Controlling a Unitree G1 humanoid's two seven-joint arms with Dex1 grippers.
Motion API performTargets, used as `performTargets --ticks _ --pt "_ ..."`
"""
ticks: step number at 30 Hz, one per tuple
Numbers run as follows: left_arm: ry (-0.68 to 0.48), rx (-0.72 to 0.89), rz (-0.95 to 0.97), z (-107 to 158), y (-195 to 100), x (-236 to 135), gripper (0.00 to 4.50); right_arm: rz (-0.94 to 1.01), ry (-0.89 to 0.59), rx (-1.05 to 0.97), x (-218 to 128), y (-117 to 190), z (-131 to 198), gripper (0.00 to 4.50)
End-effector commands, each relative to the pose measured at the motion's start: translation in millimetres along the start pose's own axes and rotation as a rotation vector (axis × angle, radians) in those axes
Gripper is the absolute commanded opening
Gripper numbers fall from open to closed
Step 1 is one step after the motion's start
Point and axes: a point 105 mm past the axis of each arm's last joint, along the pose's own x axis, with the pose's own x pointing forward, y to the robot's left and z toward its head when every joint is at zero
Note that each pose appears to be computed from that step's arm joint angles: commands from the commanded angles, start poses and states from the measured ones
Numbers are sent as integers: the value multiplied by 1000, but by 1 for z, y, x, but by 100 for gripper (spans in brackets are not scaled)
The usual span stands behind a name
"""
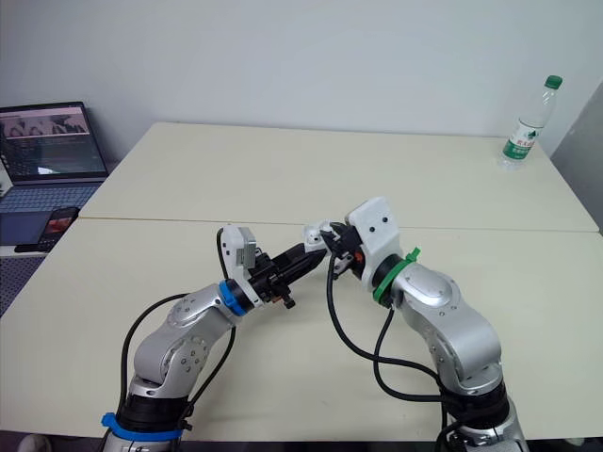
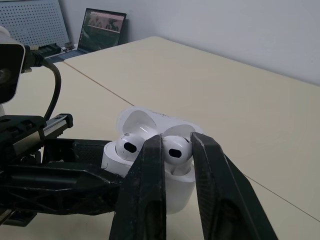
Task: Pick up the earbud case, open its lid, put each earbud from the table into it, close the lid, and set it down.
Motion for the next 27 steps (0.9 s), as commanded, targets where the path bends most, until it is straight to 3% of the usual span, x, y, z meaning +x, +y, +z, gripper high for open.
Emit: performTargets --ticks 1,7,9,14,19,22,27 --pt "-57 40 -24 16 -5 3 76 8 -39 8 -3 2 9 177" --pt "-52 39 -24 14 -5 3 76 12 -136 77 -7 -2 24 404" --pt "-51 38 -25 13 -5 3 76 11 -161 96 -8 -5 28 446" --pt "-40 36 -50 12 -7 2 76 85 -227 219 -13 -17 46 446" --pt "-28 30 -129 12 -13 -1 76 168 -144 359 -19 -53 47 446" --pt "-16 3 -161 12 -13 -2 76 153 -80 402 -23 -77 34 389" --pt "22 -62 -259 11 -21 -5 76 296 122 403 -29 -72 -1 208"
